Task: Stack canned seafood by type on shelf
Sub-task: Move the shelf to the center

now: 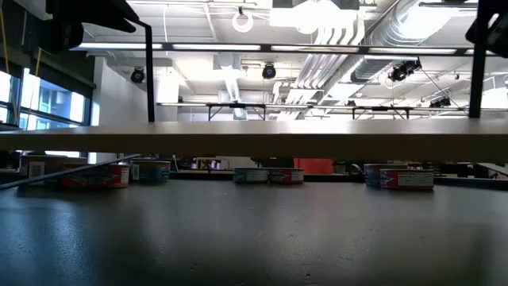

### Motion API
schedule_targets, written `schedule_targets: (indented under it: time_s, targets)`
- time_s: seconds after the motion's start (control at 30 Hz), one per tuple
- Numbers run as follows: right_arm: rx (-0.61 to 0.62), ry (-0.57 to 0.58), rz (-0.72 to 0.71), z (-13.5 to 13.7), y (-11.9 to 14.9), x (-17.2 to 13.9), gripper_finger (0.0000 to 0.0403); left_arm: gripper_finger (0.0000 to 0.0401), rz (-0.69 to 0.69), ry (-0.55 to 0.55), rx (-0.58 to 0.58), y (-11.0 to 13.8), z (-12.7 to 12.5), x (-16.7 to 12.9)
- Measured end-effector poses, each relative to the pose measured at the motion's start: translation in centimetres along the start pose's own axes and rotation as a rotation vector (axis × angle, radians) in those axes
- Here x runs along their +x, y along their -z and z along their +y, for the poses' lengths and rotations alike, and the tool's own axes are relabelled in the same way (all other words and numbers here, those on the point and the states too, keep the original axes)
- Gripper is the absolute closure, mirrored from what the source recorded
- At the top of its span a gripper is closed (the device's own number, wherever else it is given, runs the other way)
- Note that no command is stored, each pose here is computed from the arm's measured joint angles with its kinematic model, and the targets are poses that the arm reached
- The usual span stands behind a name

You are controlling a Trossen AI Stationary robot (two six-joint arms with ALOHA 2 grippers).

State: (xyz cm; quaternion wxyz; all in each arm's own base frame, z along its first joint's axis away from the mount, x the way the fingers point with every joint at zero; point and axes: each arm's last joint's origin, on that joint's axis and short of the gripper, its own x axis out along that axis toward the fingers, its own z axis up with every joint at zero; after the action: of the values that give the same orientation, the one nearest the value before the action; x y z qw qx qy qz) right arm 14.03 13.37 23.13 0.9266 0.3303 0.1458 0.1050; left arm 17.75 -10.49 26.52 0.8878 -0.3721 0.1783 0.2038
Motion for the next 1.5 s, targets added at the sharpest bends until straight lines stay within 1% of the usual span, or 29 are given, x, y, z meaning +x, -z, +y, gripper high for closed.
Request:
schedule_targets:
  time_s: [0.1, 0.23, 0.3, 0.37, 0.47, 0.57, 0.63, 0.73, 0.83, 0.9, 1.03, 1.13, 1.2, 1.37, 1.43, 1.5]
  targets:
    - [-0.01, 0.029, -0.005, 0.1, -0.7, 0.2, 0.0306, 0.0359, -0.005, 0.01, 0.0, 0.0, -0.1, 0.0]
    - [-0.061, 0.039, 0.005, 1.3, -2.3, 0.2, 0.0375, 0.0361, -0.005, 0.045, -0.007, -0.1, -0.6, -0.2]
    - [-0.113, 0.089, -0.011, 1.7, -3.5, 0.2, 0.0394, 0.0366, -0.015, 0.069, -0.009, -0.3, -1.0, -0.3]
    - [-0.152, 0.163, -0.016, 1.9, -4.8, 0.2, 0.0394, 0.0374, -0.027, 0.089, 0.011, -0.6, -1.2, -0.2]
    - [-0.158, 0.266, 0.012, 2.0, -7.1, -0.2, 0.0393, 0.0388, -0.037, 0.13, 0.027, -1.4, -1.9, -0.2]
    - [-0.128, 0.37, 0.059, 1.8, -9.3, -0.8, 0.0398, 0.0399, -0.008, 0.129, 0.053, -2.0, -1.8, 0.2]
    - [-0.147, 0.422, 0.083, 1.5, -10.5, -1.3, 0.0398, 0.04, 0.009, 0.124, 0.053, -2.5, -1.5, 0.7]
    - [-0.139, 0.44, 0.108, 1.2, -12.4, -1.8, 0.0397, 0.04, 0.031, 0.108, 0.045, -3.4, -1.0, 1.4]
    - [-0.079, 0.456, 0.152, 0.3, -13.7, -2.2, 0.04, 0.04, 0.105, 0.125, 0.033, -4.2, -0.4, 2.0]
    - [-0.027, 0.458, 0.174, -0.7, -14.4, -2.3, 0.04, 0.04, 0.128, 0.148, 0.015, -5.1, -0.1, 2.0]
    - [0.081, 0.415, 0.212, -2.4, -15.8, -2.4, 0.0401, 0.0401, 0.177, 0.2, -0.054, -7.0, 1.1, 1.3]
    - [0.154, 0.366, 0.24, -3.9, -16.8, -2.6, 0.04, 0.0401, 0.21, 0.209, -0.119, -8.4, 2.3, 0.7]
    - [0.182, 0.355, 0.252, -4.9, -17.5, -2.8, 0.04, 0.0401, 0.211, 0.181, -0.154, -9.3, 3.4, 0.4]
    - [0.268, 0.392, 0.304, -8.0, -18.3, -2.6, 0.04, 0.04, 0.226, 0.063, -0.208, -10.8, 6.0, 0.7]
    - [0.298, 0.4, 0.324, -9.0, -18.5, -2.3, 0.04, 0.04, 0.233, 0.056, -0.19, -11.3, 6.6, 1.0]
    - [0.303, 0.398, 0.34, -9.9, -18.7, -2.0, 0.04, 0.0398, 0.245, 0.036, -0.173, -11.7, 7.3, 1.4]
